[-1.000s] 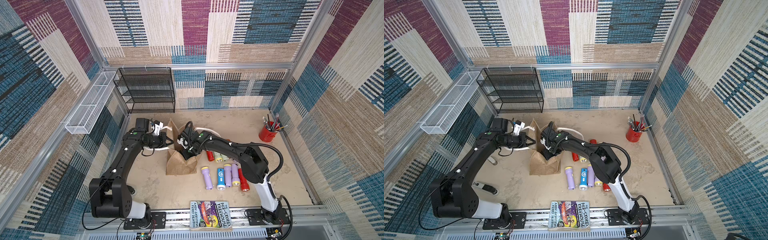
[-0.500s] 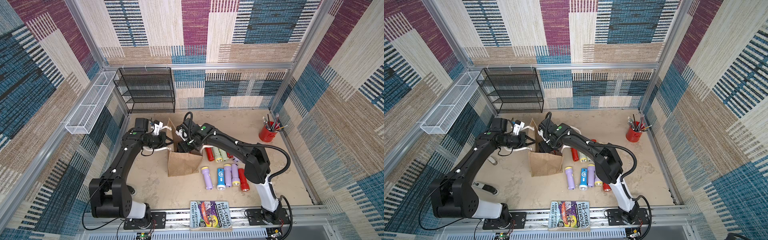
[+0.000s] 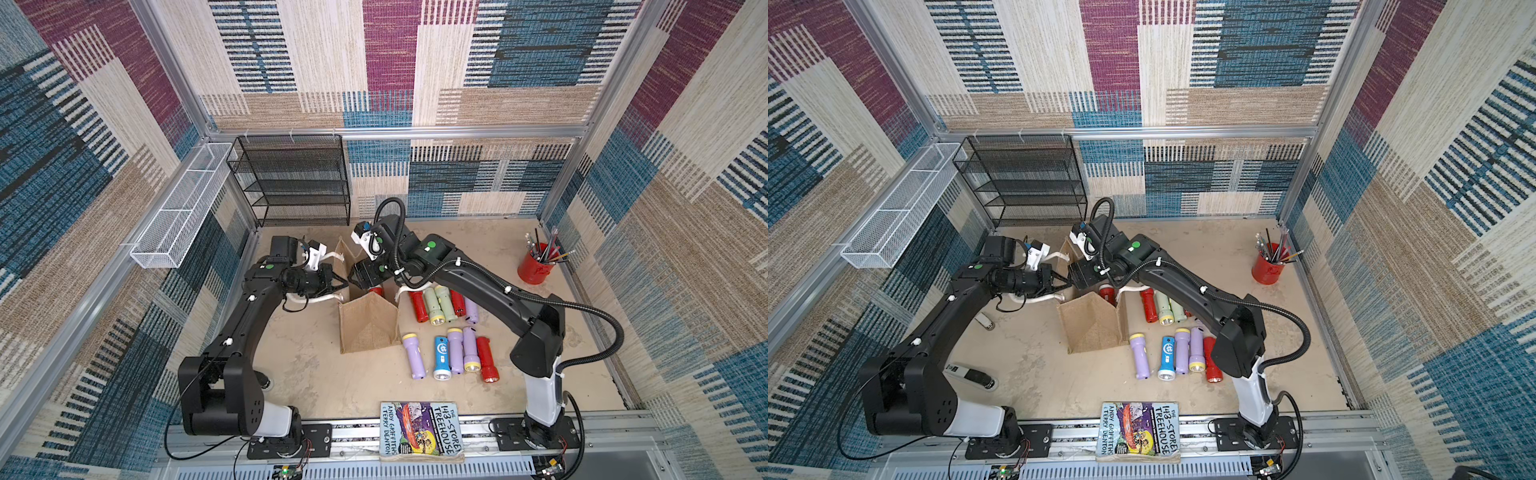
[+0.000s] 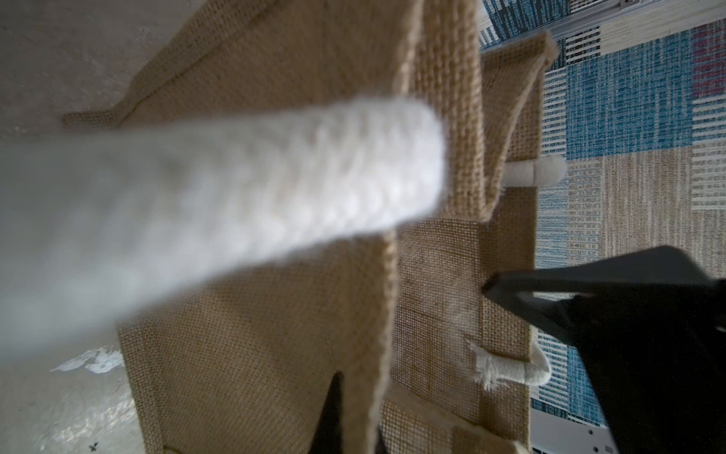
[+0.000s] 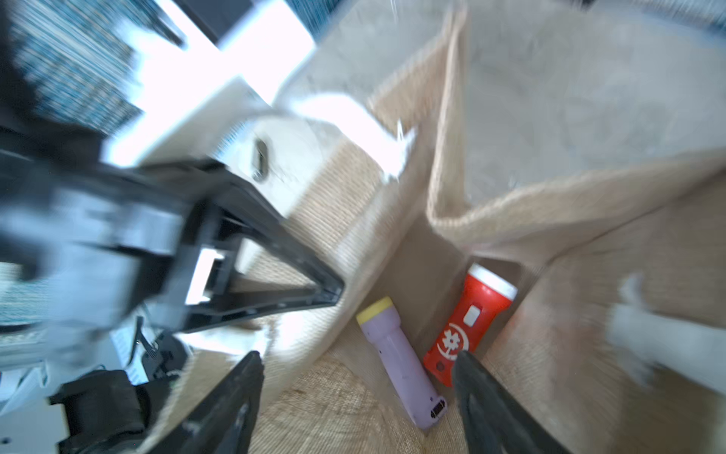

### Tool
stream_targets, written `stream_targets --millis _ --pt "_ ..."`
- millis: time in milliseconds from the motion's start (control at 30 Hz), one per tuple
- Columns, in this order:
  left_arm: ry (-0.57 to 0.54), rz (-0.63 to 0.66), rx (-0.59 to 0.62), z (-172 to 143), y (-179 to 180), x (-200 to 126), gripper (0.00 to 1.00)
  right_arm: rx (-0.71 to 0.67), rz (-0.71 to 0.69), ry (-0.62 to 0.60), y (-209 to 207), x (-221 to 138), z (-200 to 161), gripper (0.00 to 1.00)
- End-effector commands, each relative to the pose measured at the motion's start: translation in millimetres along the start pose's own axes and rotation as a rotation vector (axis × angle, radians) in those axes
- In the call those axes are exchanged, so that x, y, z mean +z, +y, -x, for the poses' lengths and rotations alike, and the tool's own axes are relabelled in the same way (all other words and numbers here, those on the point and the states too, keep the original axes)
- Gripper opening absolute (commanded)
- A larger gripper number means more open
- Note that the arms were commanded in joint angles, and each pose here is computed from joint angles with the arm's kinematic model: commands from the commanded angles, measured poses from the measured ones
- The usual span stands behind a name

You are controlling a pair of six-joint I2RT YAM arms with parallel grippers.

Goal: Put the flashlights into the tote bags
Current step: Place the flashlight in the canvas bag.

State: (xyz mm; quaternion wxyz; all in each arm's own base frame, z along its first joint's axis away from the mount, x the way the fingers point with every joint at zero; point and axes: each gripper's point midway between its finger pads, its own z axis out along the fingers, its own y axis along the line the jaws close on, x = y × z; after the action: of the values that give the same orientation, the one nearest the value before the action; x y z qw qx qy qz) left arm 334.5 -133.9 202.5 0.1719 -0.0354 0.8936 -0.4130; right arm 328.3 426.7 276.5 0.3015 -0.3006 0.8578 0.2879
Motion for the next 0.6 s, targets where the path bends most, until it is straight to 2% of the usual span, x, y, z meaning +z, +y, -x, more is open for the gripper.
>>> stream_targets --millis 0,167,300,400,567 --pt "0.008 -0.011 0.002 -1 -1 0 0.01 -0.018 0.011 -0.101 6 -18 25 0.78" --pt "0.007 -0.003 0.006 -1 -1 -1 0.01 -0.012 -0.042 -0.207 -3 -61 39 0.79" --pt "0.007 -0.002 0.009 -1 -1 -1 0.01 0.082 -0.191 -0.341 -55 -120 41 0.81" --pt "0.008 -0.005 0.009 -1 -2 -1 0.01 0.186 -0.252 -0.417 -95 -162 26 0.83" --pt "0.008 -0.004 0.007 -1 -2 -2 0.01 0.354 -0.428 -0.472 -165 -213 -29 0.88"
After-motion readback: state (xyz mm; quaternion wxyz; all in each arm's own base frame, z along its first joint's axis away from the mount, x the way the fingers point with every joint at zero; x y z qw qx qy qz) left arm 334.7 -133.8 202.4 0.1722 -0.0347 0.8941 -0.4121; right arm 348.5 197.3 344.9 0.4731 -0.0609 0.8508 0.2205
